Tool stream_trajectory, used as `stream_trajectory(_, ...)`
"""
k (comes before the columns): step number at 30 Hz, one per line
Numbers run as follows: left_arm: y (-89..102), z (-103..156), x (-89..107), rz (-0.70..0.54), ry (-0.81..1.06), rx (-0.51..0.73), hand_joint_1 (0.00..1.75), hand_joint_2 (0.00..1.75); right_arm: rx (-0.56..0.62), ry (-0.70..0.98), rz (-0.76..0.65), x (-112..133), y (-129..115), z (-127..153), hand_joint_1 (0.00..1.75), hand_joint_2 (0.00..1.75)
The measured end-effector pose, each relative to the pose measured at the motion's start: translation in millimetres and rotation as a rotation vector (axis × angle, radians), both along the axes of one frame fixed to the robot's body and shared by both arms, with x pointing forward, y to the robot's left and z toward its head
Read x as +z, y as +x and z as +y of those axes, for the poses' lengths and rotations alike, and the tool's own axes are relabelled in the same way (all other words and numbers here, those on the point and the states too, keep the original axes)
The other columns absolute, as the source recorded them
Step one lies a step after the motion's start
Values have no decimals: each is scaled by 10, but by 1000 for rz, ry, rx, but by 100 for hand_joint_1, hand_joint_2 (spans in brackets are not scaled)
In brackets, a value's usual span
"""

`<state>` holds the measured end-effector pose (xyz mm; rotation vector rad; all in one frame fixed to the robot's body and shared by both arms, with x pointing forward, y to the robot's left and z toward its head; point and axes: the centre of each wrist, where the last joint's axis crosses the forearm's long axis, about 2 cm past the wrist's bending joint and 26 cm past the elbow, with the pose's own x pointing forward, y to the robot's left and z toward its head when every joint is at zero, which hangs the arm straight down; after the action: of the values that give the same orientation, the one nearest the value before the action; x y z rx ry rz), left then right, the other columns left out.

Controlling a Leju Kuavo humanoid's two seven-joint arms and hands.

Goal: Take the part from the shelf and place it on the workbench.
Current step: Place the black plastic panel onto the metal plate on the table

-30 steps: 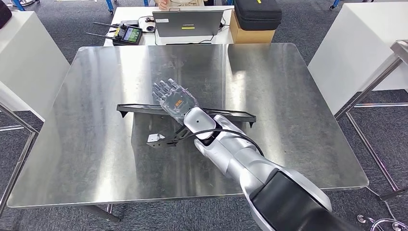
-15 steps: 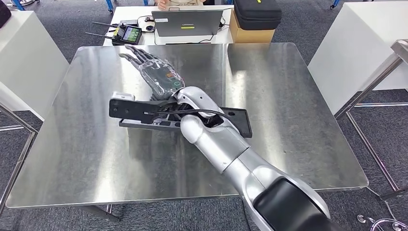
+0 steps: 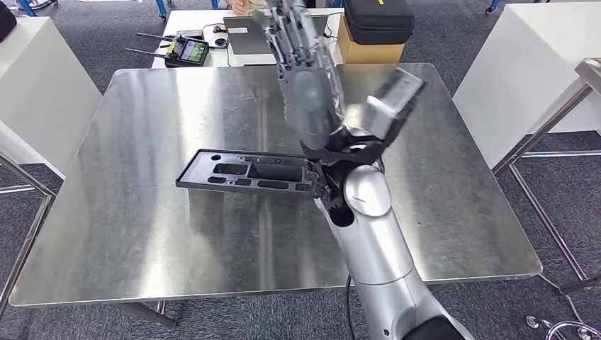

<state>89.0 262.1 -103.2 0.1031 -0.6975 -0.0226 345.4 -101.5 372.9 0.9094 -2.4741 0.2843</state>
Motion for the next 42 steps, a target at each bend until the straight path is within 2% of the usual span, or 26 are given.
stream_trajectory(5,-23,1,-5,-12,-4,10,0,0,126,185,39,-312,-213,-271,0,0)
stream_trajectory(9,-34,5,-7,-15,-9,27,0,0,156,237,58,-504,-321,-439,0,0)
stream_trajectory(12,-37,7,-8,-25,-14,39,0,0,205,306,29,-614,-438,-550,0,0)
stream_trajectory(16,-53,26,-12,-41,-23,37,0,0,236,406,-53,-855,-721,-805,0,0)
stream_trajectory(20,-53,89,-16,-63,-22,26,0,0,171,427,-161,-1038,-1040,-1147,0,0)
stream_trajectory(26,-37,158,-15,-81,-19,13,0,0,29,376,-260,-1093,-1354,-1440,0,0)
stream_trajectory(31,-36,183,-15,-83,-18,12,0,0,-20,368,-259,-1120,-1424,-1519,0,0)
stream_trajectory(42,-125,218,-32,-76,-12,29,0,0,-49,379,-250,-1098,-1413,-1537,0,0)
